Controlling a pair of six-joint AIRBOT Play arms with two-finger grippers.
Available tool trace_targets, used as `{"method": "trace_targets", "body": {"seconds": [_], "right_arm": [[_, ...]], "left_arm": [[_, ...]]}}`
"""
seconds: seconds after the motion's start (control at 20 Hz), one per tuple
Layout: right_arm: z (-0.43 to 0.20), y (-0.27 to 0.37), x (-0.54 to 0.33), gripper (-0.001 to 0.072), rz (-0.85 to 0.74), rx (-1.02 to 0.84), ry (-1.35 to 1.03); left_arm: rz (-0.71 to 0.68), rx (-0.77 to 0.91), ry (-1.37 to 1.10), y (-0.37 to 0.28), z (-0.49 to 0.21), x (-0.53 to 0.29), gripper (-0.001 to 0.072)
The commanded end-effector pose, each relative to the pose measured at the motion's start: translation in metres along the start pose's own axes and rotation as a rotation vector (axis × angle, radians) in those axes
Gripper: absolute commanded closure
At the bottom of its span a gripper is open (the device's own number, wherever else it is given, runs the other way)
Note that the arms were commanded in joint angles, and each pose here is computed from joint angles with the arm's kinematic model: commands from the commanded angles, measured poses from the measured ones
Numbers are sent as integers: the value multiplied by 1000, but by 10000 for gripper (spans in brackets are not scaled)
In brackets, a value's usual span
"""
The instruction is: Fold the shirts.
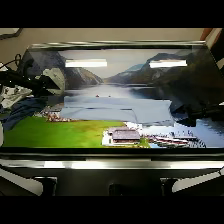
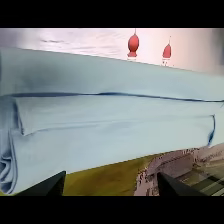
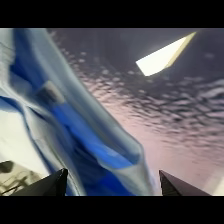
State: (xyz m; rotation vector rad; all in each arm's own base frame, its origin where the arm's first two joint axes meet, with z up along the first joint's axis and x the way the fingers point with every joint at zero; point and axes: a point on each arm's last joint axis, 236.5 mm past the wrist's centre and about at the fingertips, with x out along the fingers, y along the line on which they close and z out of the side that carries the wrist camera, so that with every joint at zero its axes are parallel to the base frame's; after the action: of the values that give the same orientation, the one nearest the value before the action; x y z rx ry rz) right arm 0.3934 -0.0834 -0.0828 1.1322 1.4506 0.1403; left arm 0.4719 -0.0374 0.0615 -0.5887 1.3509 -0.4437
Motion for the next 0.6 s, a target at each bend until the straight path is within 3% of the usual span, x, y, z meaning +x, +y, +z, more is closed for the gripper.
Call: {"method": "trace_targets", "body": {"seconds": [0.0,0.2,0.4,0.45,0.55], "right_arm": [[7,26,10,3,175,-6,2],[6,27,10,4,175,-19,3],[-4,25,36,16,62,-86,45],[0,30,45,94,47,-99,27],[4,43,50,498,29,-100,-3]], "left_arm": [[-2,64,-14,-29,-5,-5,37],[-8,104,14,-48,-11,7,36],[-13,127,33,-59,-16,15,37],[-14,130,36,-60,-17,16,37],[-15,142,42,-64,-18,19,41]]}}
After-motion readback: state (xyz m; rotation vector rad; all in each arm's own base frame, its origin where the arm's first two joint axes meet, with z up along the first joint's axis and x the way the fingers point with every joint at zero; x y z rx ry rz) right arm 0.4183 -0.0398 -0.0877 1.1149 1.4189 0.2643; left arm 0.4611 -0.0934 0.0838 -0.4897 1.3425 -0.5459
